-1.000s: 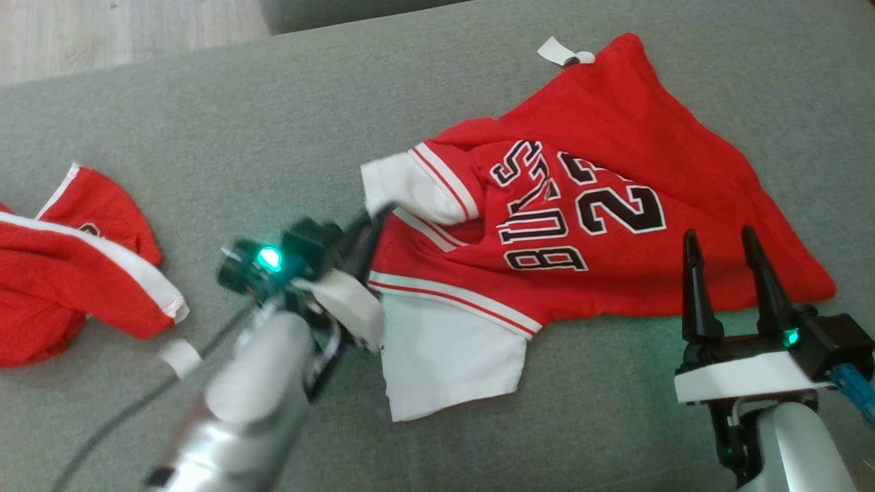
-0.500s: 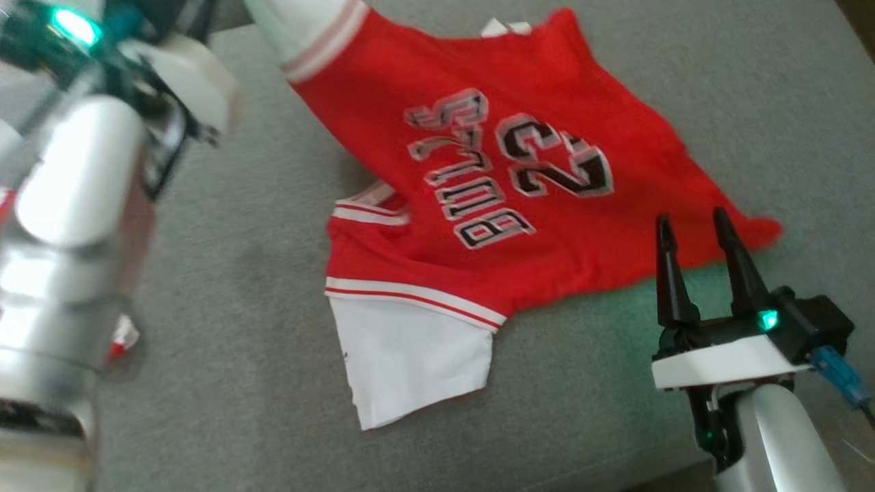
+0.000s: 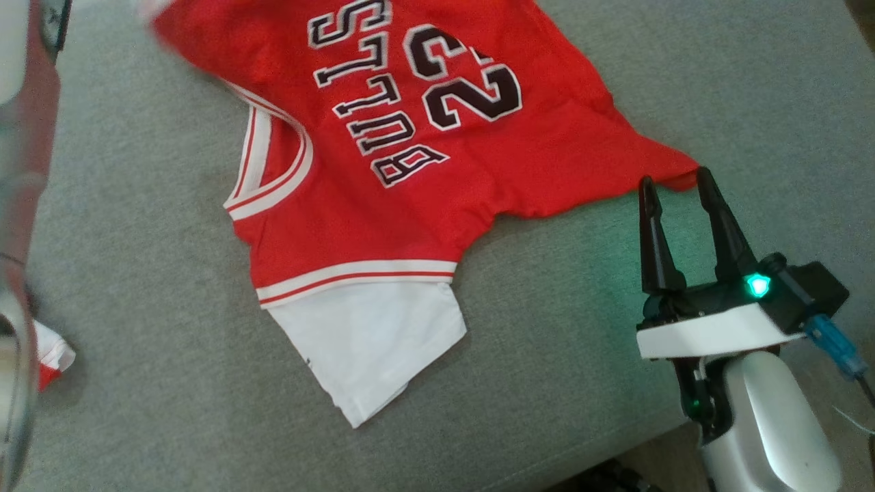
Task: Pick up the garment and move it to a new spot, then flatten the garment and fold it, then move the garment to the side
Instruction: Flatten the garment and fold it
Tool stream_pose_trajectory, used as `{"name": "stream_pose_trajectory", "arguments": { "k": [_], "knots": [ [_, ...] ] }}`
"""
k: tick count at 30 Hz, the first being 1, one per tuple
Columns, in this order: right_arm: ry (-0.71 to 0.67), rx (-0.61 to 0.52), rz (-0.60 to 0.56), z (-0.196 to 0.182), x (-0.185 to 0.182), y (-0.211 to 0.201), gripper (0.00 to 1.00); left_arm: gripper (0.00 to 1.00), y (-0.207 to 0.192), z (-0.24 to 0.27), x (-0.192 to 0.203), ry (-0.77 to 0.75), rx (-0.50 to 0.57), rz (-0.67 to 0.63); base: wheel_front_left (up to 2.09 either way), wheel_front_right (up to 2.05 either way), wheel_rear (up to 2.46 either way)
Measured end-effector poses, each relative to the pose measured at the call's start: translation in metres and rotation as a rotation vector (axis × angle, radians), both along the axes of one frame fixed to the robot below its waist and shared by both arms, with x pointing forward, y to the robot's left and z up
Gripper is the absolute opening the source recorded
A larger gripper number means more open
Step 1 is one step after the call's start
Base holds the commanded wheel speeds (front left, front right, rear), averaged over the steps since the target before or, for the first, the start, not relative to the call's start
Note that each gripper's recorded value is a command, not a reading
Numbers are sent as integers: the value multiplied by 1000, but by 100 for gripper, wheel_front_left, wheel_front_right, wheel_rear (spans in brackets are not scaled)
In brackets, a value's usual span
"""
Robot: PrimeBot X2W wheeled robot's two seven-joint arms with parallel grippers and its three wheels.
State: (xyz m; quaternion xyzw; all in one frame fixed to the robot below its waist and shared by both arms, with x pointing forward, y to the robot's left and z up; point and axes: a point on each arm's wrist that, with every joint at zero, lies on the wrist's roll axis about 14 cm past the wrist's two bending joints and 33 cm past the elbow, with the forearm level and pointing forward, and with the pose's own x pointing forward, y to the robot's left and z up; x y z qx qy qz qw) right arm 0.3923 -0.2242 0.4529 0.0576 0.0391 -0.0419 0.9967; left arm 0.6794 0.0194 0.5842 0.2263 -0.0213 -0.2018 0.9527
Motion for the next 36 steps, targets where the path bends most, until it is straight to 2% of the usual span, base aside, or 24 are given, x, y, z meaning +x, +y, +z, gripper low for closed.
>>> {"name": "stream_pose_trajectory", "arguments": {
  "k": [5, 11, 15, 21, 30, 33, 36],
  "knots": [
    [-9, 1, 17, 1, 9, 4, 100, 100, -8, -6, -6, -29, -36, -14, 0, 0, 0],
    [-33, -18, 41, 7, 17, 10, 100, 100, -15, -25, -39, -1, -180, -49, 0, 0, 0],
    [-60, -31, 52, 15, 22, 13, 100, 100, 2, -57, -72, 80, -281, 0, 0, 0, 0],
    [-49, -36, 69, 12, 14, 21, 100, 100, 27, -98, -135, 175, -376, 80, 0, 0, 0],
    [-80, -36, 139, 21, 18, 45, 100, 100, 66, -126, -225, 211, -498, 227, 0, 0, 0],
    [-75, -41, 154, 19, 14, 50, 100, 100, 67, -135, -244, 239, -512, 243, 0, 0, 0],
    [-73, -41, 159, 19, 11, 51, 100, 100, 61, -137, -245, 247, -511, 228, 0, 0, 0]
  ]
}}
